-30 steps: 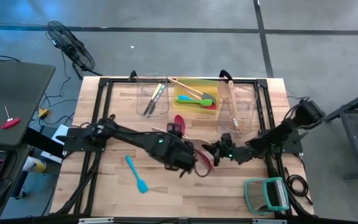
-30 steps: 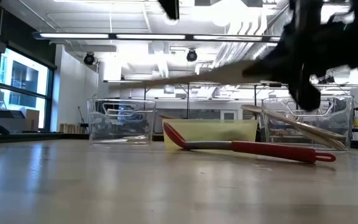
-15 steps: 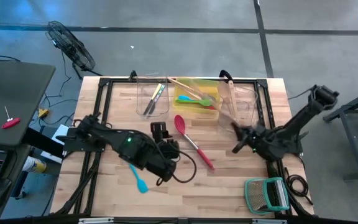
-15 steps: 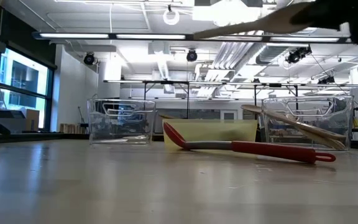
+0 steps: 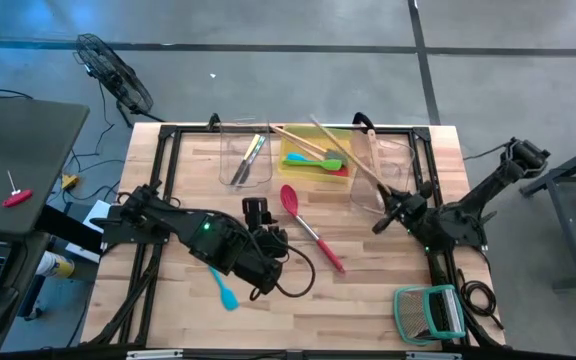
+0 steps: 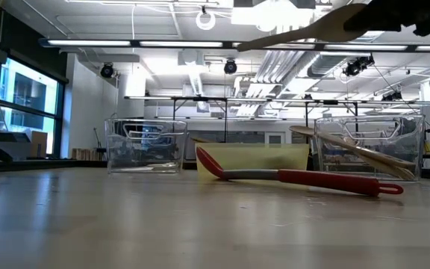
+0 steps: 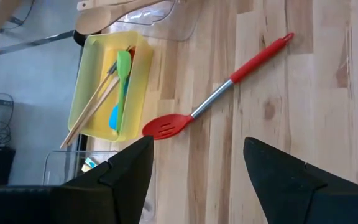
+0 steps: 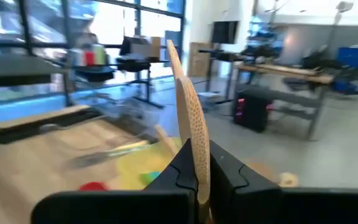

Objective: Pick & Place Kitchen Items
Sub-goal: Put the brown serving spoon into the right transparent bin

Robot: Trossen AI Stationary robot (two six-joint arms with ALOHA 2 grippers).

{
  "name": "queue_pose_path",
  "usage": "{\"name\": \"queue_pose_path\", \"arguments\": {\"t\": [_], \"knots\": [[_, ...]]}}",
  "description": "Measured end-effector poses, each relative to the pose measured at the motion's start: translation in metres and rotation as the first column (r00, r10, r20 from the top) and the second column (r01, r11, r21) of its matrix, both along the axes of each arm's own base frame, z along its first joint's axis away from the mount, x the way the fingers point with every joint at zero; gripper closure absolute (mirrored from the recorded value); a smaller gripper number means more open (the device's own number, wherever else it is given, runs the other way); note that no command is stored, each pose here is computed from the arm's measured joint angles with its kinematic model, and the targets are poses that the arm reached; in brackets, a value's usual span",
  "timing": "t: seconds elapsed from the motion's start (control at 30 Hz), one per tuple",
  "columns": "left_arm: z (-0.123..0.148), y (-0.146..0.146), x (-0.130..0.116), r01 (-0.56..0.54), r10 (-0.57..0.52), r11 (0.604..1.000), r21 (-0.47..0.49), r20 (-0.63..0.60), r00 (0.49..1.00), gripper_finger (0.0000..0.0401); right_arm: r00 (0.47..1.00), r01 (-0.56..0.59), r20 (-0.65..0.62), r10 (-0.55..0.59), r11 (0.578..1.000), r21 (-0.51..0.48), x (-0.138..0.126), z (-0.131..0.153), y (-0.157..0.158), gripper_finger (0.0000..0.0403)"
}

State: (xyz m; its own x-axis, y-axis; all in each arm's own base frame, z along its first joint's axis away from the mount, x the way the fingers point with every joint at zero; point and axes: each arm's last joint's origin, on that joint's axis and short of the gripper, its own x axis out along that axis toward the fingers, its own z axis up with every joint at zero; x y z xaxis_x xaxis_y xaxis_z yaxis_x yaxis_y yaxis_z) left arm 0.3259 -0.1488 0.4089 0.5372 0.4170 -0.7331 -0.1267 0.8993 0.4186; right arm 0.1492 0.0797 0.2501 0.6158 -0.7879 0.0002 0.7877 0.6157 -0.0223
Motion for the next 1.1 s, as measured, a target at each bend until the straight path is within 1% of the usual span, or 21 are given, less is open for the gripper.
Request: {"name": "queue_pose_path", "arguments": {"t": [0.13,0.3,0.4,0.5,0.63,0.8,0.9,0.97,1.03,1.1], "knots": [[0.0,0.0,0.0,0.001,-0.001,1.0,0.0,0.0,1.0,0.016,0.997,0.07,-0.04,-0.071,0.997,-0.031,0.001,0.008,-0.013,0.04],[0.0,0.0,0.0,0.0,0.0,1.0,0.0,0.0,1.0,0.016,0.989,0.114,-0.089,-0.12,0.991,-0.069,-0.006,0.024,-0.026,0.04],[0.001,0.001,-0.001,0.0,0.0,1.0,-0.002,0.003,1.0,0.016,0.988,0.12,-0.093,-0.126,0.99,-0.072,-0.012,0.035,-0.031,0.0399],[0.004,0.002,-0.003,-0.002,0.002,1.0,-0.007,0.012,1.0,0.016,0.99,0.122,-0.068,-0.125,0.991,-0.052,-0.018,0.052,-0.034,0.0399],[0.006,0.002,-0.005,-0.03,0.031,0.999,-0.029,0.032,0.999,0.016,0.991,0.114,-0.061,-0.117,0.992,-0.053,-0.02,0.071,-0.036,0.0399],[0.006,0.0,-0.005,-0.059,0.061,0.997,-0.052,0.052,0.997,0.016,0.996,0.066,-0.058,-0.074,0.988,-0.138,-0.015,0.101,-0.041,0.0399],[0.006,-0.002,-0.007,-0.073,0.078,0.995,-0.072,0.064,0.995,0.016,0.998,0.017,-0.052,-0.03,0.971,-0.238,-0.013,0.123,-0.046,0.0399],[0.006,-0.006,-0.009,-0.08,0.087,0.993,-0.087,0.075,0.993,0.016,0.999,-0.002,-0.052,-0.015,0.951,-0.309,-0.012,0.14,-0.049,0.0399],[0.006,-0.011,-0.011,-0.083,0.092,0.991,-0.103,0.085,0.992,0.016,0.991,0.006,-0.119,-0.056,0.923,-0.384,-0.011,0.157,-0.053,0.0399],[0.006,-0.018,-0.015,-0.09,0.102,0.988,-0.125,0.099,0.99,0.016,0.973,0.011,-0.202,-0.109,0.9,-0.435,-0.01,0.174,-0.057,0.0399]]}}
